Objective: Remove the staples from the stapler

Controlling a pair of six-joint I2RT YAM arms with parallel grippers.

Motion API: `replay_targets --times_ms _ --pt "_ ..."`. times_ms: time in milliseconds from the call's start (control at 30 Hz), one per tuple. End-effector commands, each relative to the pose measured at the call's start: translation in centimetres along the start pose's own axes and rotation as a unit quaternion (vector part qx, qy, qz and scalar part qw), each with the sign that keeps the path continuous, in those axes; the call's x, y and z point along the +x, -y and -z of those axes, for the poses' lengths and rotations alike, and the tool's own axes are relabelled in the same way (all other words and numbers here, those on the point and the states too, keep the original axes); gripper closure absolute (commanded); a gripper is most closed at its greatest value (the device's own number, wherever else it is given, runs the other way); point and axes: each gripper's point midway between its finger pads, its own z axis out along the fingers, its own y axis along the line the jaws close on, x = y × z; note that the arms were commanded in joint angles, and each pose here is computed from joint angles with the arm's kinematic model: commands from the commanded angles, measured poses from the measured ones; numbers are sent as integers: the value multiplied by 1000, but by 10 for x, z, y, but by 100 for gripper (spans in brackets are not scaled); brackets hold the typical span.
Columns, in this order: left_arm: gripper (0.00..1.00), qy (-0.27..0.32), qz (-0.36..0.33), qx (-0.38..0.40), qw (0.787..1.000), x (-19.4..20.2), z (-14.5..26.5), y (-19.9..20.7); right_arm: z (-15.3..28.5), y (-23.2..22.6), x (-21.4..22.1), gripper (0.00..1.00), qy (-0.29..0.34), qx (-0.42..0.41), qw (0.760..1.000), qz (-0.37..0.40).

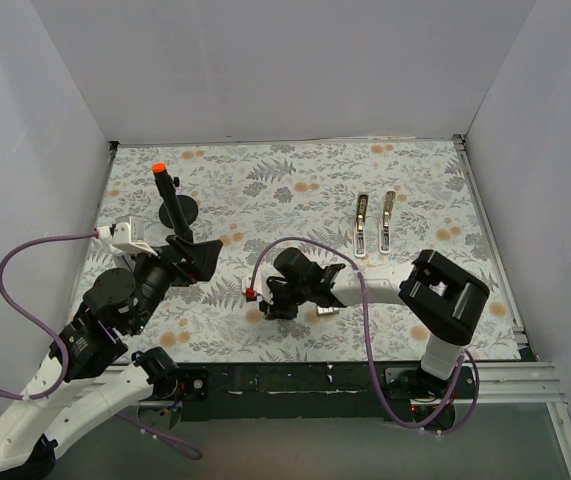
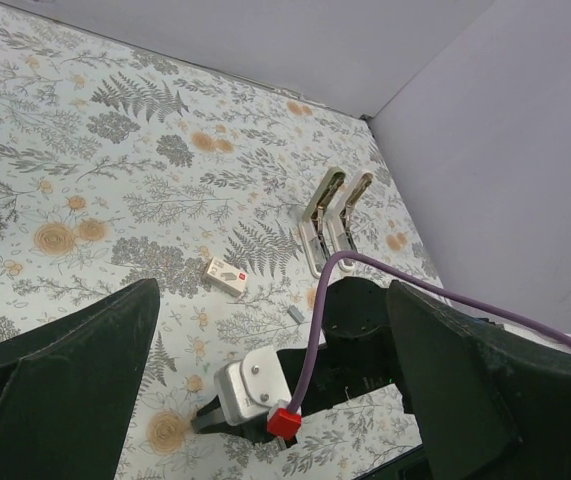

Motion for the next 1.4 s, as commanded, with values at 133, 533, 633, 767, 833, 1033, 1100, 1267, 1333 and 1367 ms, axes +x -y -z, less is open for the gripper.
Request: replay_targets --times_ms 133,533,633,767,833,1033,1100,1267,1333,1367 --pt "2 -30 -7 -19 999 29 -15 -11 37 29 -4 72 22 87 991 -95" --pt "2 -99 -2 -146 984 61 -50 -33 65 48 9 59 -57 158 965 -199" --pt "2 -124 6 -148 981 53 -65 -23 60 48 8 57 -84 138 964 -212" --pt "2 -151 27 -132 979 34 -81 -14 52 46 8 56 -107 107 964 -218" --pt "2 -157 32 -132 978 25 -88 -12 47 46 6 56 -119 91 963 -223" --pt "2 -128 36 -108 985 -16 -92 14 38 48 2 56 -134 77 963 -220" --pt "2 -119 35 -97 988 -26 -91 21 36 46 2 55 -141 73 965 -208" --pt "2 -115 32 -90 989 -29 -88 24 32 42 -4 51 -145 61 970 -184" --pt "2 -116 30 -93 988 -28 -87 22 30 40 -5 50 -148 58 973 -170" --pt "2 -116 31 -93 988 -27 -86 21 29 38 -7 50 -149 56 974 -162"
